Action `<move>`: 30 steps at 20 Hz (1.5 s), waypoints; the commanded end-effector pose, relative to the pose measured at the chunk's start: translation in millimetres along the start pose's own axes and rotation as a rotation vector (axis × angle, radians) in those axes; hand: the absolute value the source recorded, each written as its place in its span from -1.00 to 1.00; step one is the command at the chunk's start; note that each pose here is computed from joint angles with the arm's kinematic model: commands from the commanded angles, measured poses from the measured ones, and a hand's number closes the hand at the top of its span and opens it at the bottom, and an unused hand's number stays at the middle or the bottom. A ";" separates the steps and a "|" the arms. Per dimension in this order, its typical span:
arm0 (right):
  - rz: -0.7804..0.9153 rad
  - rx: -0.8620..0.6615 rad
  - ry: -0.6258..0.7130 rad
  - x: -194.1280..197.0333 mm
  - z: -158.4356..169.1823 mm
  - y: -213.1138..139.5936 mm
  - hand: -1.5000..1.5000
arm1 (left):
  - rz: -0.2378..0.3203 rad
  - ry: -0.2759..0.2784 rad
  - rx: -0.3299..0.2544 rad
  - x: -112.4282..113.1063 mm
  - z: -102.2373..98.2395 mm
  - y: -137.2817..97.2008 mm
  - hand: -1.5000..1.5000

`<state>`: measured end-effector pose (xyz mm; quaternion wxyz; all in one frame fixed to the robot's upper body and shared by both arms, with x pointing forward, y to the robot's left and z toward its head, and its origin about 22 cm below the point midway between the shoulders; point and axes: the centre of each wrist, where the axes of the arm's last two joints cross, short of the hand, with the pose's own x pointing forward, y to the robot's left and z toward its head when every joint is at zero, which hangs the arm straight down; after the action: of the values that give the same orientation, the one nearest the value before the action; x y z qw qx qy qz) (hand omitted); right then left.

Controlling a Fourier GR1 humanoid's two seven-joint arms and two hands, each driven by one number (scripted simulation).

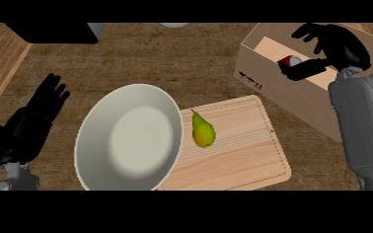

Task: Pick the can from the cutting board and place it in the cardboard box

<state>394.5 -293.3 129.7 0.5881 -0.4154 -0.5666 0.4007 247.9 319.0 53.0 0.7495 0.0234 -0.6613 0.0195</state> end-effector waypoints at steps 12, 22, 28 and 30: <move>-0.595 -0.260 -0.022 -35.8 0.3 14.3 -1.00 | 0.007 0.004 -0.003 -0.1 5.3 7.3 0.00; -0.803 -0.331 0.050 -136.2 28.5 -45.7 -1.00 | -0.002 0.009 0.010 10.9 6.5 8.8 0.00; -0.807 -0.306 -0.009 -193.4 60.0 -64.9 -1.00 | 0.003 -0.018 0.002 -1.2 10.2 2.6 0.00; -0.813 -0.275 -0.030 -193.4 57.1 -80.8 -1.00 | 0.001 -0.001 0.013 -5.1 -11.4 10.9 0.00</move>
<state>343.0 -476.1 137.4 0.6303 -0.2427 -0.7355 0.0535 247.2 320.6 50.6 0.7492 0.0251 -0.6615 0.0214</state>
